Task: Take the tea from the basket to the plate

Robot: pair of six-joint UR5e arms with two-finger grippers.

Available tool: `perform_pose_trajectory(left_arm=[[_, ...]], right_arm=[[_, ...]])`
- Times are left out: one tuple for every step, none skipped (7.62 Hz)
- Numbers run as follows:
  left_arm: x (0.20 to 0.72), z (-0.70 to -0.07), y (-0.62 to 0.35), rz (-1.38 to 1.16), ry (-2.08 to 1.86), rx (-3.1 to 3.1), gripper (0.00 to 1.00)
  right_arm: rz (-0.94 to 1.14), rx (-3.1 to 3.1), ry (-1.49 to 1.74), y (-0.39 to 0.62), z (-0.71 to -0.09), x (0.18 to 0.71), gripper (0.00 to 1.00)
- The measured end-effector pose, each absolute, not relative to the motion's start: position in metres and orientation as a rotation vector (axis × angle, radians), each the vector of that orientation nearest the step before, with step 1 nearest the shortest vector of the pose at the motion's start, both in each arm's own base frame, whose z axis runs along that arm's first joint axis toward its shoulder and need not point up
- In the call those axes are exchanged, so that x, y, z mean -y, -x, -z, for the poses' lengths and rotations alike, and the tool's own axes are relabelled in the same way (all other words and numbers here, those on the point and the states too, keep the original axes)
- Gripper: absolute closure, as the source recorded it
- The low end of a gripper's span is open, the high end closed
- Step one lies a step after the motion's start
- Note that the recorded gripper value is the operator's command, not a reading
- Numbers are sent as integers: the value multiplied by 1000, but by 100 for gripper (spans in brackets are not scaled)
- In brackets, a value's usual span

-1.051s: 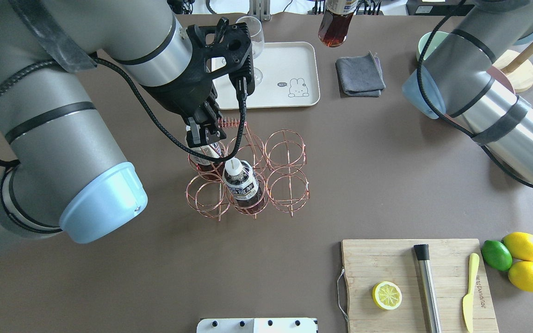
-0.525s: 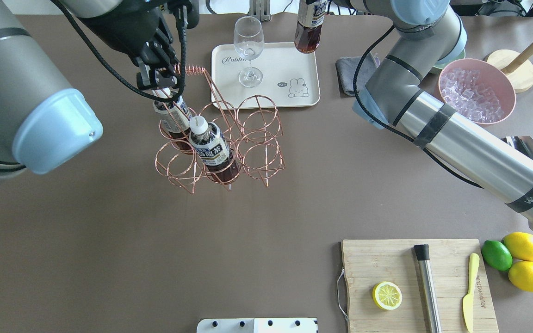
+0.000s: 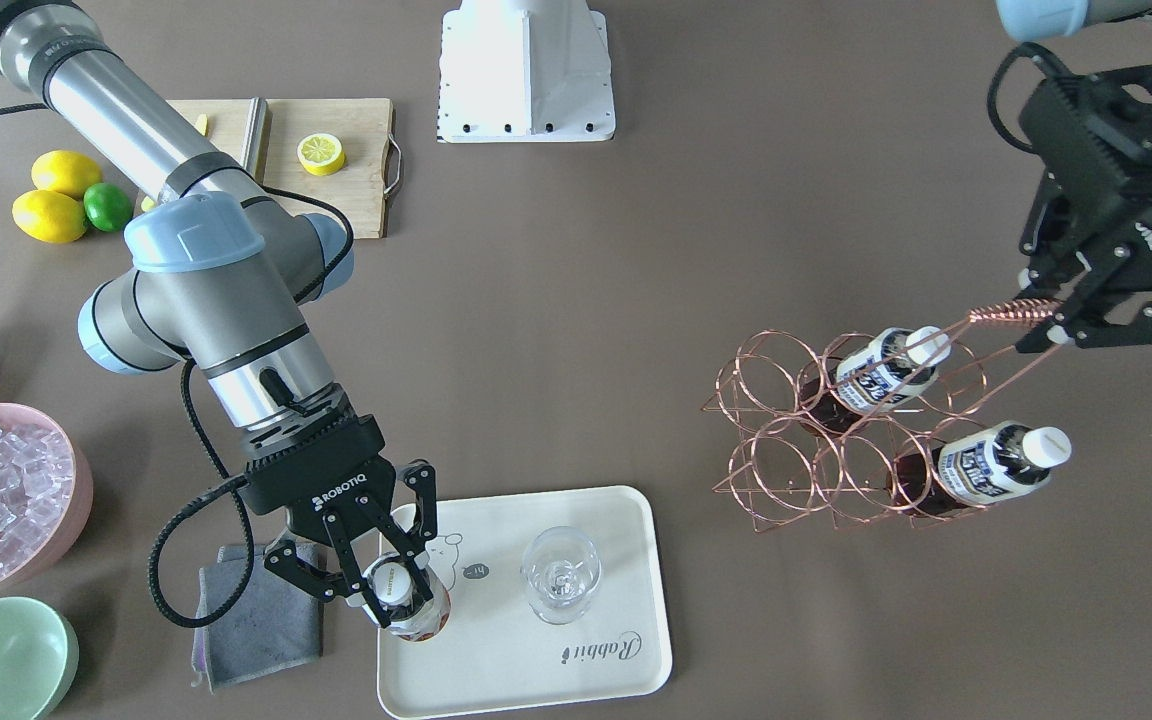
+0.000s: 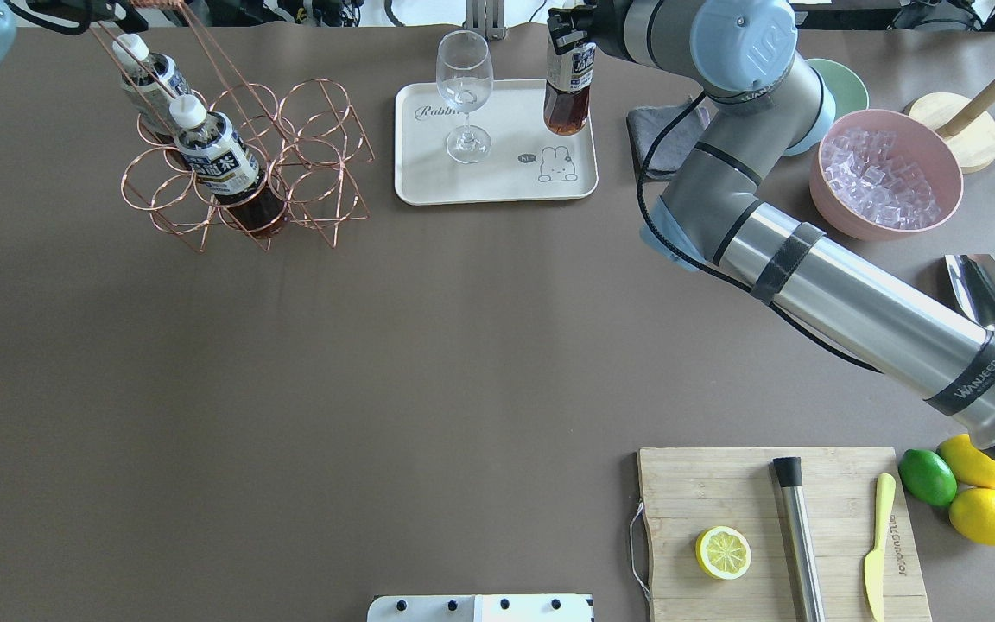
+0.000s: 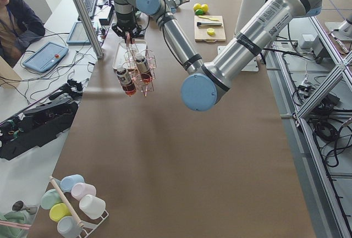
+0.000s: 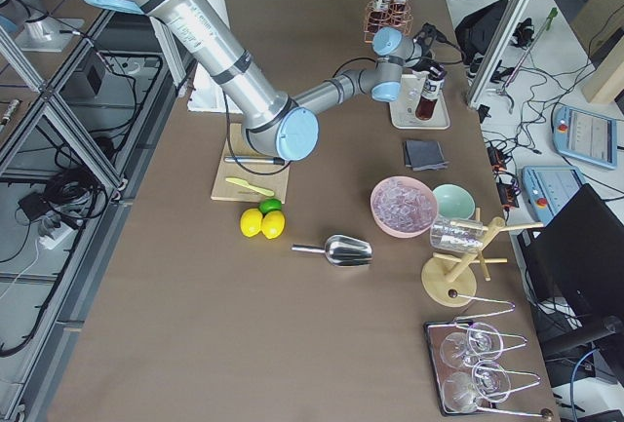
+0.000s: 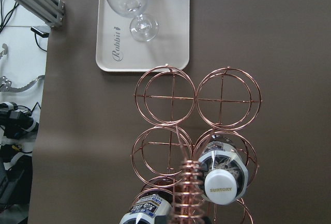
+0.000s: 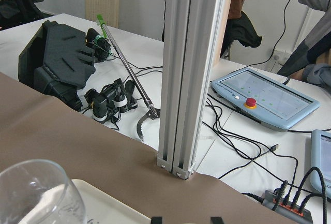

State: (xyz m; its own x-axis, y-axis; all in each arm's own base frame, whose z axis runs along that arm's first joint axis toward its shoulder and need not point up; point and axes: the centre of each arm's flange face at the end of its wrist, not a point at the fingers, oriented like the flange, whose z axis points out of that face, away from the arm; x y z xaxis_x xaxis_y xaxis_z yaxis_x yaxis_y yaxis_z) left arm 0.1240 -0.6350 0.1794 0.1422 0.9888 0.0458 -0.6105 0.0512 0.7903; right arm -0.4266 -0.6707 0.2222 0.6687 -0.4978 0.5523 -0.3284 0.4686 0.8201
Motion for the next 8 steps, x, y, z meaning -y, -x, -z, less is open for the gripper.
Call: perform_pose_trajectory(left_arm=[[657,-205,-94,-1357,-766,-595,100],[676,-233,-64,-1372,-750,-580,100],[692,-263,-35,-1390,-730,-571,100],[702,-298,-10,-1409,-709,-572,100],[705,-336,10,-1405,-680,-583,100],[706,-373,26,-1393,-662,-588,100],[707,-404,40,-1379,-651,-589,100],[709,-428,53,-1361,-640,-590,100]], right_arm=[[120,873,-1118,434,-222,669,100],[115,865,-1124,442,-221,666,100],[109,859,-1130,450,-220,662,100],[103,858,-1140,454,-221,659,100],[97,868,-1158,457,-229,660,100],[93,881,-1176,457,-236,661,1],[89,887,-1186,457,-239,663,0],[80,894,-1188,456,-239,663,0]])
